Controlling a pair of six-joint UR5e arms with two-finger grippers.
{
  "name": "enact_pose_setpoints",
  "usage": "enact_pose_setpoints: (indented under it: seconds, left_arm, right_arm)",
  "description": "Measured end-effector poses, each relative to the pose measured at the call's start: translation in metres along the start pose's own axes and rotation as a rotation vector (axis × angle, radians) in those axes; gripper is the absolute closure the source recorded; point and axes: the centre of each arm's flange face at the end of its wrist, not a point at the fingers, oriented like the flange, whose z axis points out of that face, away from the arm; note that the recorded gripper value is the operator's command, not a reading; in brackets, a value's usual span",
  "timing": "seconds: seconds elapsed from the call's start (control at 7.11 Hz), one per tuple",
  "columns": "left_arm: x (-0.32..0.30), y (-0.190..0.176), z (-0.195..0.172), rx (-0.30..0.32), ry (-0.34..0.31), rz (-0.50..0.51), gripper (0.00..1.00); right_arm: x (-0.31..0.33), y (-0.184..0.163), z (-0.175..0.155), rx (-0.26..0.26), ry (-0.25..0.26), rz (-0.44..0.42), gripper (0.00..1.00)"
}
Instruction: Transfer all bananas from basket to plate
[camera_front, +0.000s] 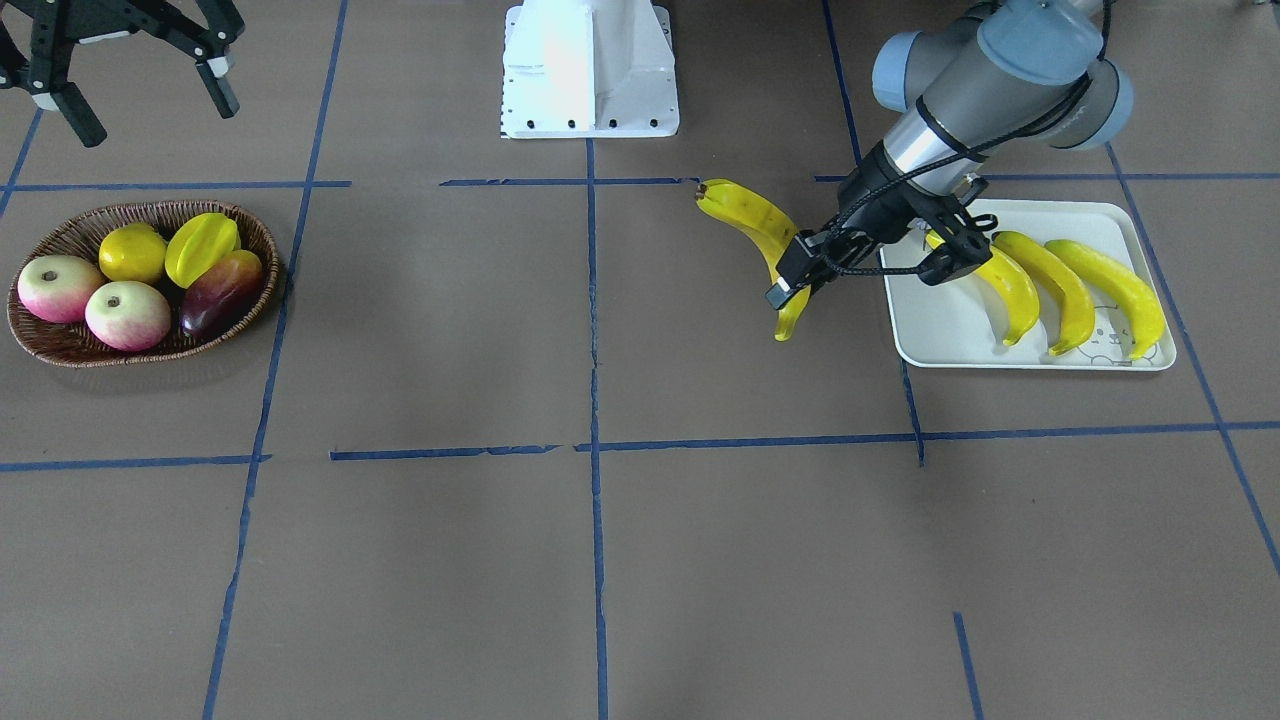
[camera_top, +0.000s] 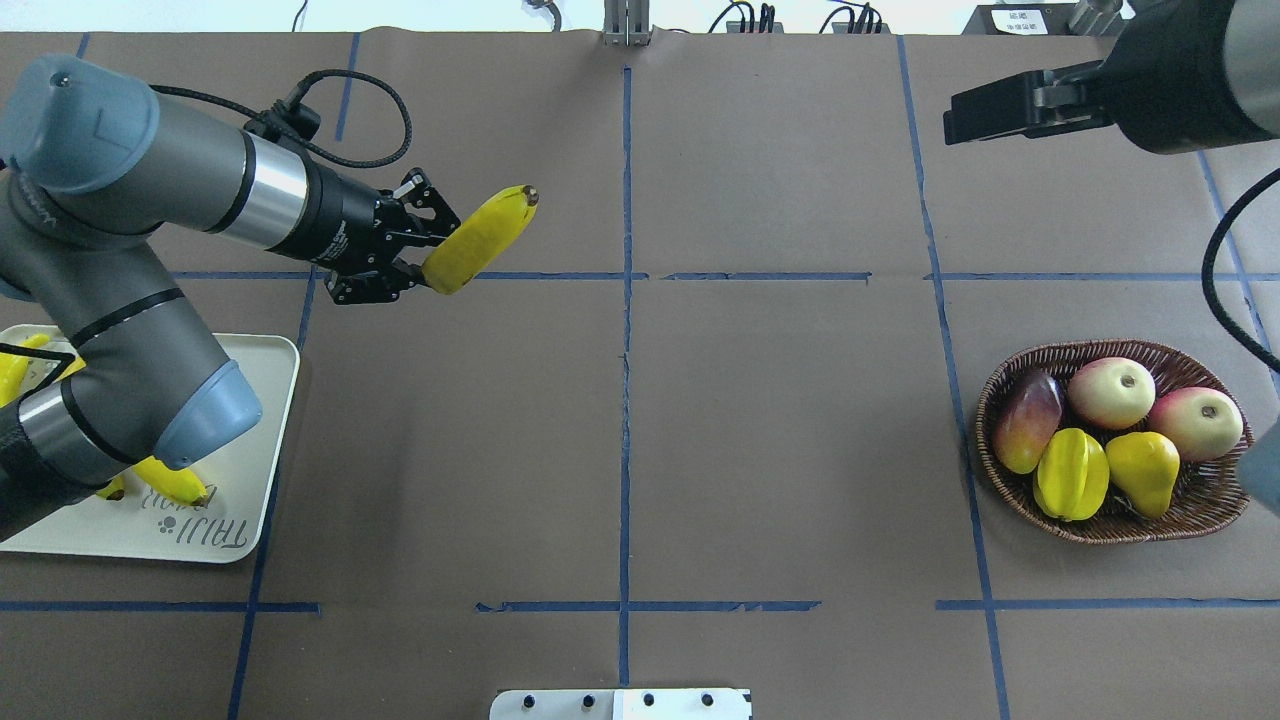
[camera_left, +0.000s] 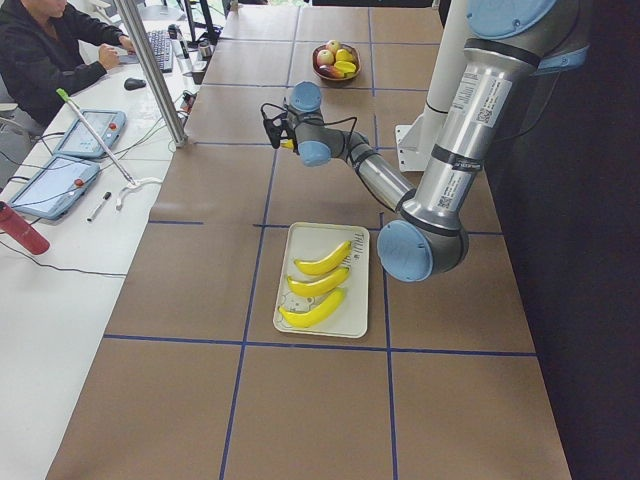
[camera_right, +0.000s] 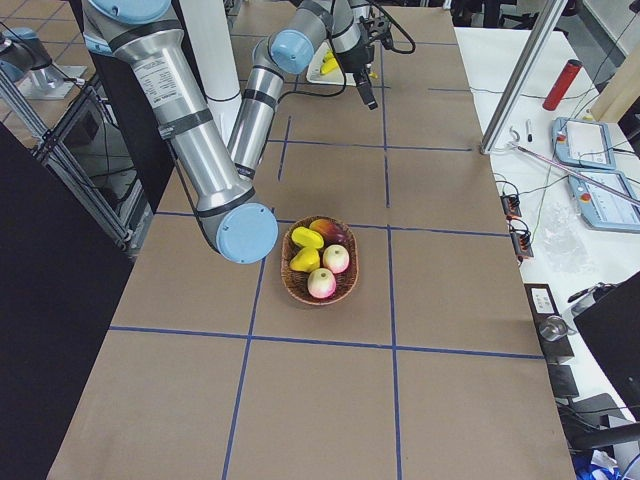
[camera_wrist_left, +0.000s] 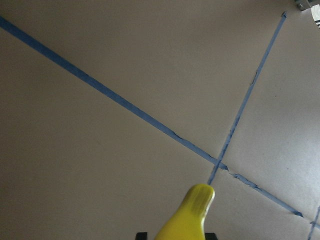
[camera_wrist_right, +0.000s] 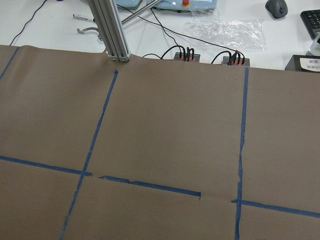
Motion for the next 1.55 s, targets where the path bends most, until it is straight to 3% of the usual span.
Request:
enact_pose_setpoints:
  seconds: [0.28, 0.7, 0.99, 1.27, 1.41, 1.55]
  left_arm:
    - [-0.084, -0.011, -0.011, 0.112, -0.114, 0.153, 1.0]
    - [-0.171, -0.012, 0.001, 0.257, -0.293, 0.275, 1.0]
    - [-0.204, -0.008, 0.017, 0.313, -0.375, 0.317, 1.0]
    - [-0.231, -0.006, 0.024, 0.333, -0.439, 0.356, 1.0]
    - [-0.241, -0.007, 0.026, 0.334, -0.461, 0.37, 0.91]
    - [-0.247, -0.009, 0.028, 0.334, -0.475, 0.377, 0.62]
  right_arm:
    - [0.027, -0.004, 0.012, -0.073, 0.008, 0.048, 0.0]
    - [0.05, -0.001, 0.026, -0.115, 0.036, 0.033, 0.0]
    - [0.052, -0.001, 0.028, -0.119, 0.04, 0.031, 0.0]
    - [0.052, -0.001, 0.028, -0.12, 0.039, 0.031, 0.0]
    - [0.052, -0.001, 0.028, -0.122, 0.035, 0.031, 0.0]
    - [0.051, -0.001, 0.027, -0.123, 0.031, 0.03, 0.0]
